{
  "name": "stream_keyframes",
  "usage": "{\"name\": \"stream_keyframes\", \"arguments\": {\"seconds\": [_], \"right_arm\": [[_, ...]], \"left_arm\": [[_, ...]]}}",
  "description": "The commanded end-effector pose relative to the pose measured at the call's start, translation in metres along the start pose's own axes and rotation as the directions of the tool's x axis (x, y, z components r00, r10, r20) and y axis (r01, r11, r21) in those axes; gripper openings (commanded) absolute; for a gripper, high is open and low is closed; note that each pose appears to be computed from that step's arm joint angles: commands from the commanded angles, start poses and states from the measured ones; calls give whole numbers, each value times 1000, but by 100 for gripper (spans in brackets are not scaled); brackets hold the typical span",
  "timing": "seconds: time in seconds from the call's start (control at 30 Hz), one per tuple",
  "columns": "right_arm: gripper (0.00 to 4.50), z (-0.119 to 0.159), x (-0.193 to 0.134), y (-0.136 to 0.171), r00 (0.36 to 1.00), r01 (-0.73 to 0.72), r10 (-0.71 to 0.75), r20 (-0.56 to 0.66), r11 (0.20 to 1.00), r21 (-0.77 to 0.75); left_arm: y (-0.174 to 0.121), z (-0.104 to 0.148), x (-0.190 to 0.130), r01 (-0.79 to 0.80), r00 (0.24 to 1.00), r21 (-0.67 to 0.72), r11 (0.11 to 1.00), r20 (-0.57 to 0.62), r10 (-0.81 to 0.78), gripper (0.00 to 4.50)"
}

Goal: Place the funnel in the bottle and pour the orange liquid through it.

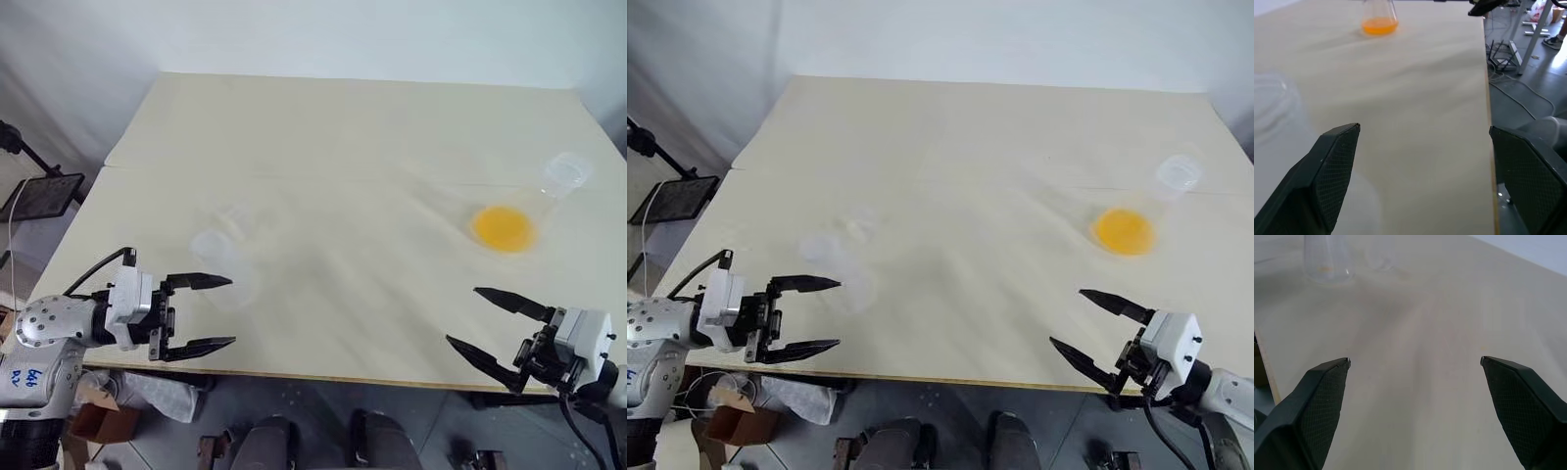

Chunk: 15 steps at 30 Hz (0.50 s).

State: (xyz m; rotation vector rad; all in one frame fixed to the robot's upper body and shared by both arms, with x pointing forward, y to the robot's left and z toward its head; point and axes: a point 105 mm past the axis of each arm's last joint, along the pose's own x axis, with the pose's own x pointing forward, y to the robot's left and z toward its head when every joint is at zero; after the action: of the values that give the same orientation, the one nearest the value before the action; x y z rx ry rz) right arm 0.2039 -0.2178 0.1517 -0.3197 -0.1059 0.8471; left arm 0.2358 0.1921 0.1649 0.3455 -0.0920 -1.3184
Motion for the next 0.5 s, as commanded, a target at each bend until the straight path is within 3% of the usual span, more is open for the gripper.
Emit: {"name": "stream_keyframes", "arguments": {"seconds": [0.03,0.5], "right_arm": [[448,6,-3,-2,1000,9,-9,14,1000,-23],[448,2,3,-5,1000,-9,10,12,1000,-13]], "left_arm": [[-2,2,0,9,1000,2,1000,16,-9,450],[-4,3,1,-27,999,-26,999,19,27,450]]}}
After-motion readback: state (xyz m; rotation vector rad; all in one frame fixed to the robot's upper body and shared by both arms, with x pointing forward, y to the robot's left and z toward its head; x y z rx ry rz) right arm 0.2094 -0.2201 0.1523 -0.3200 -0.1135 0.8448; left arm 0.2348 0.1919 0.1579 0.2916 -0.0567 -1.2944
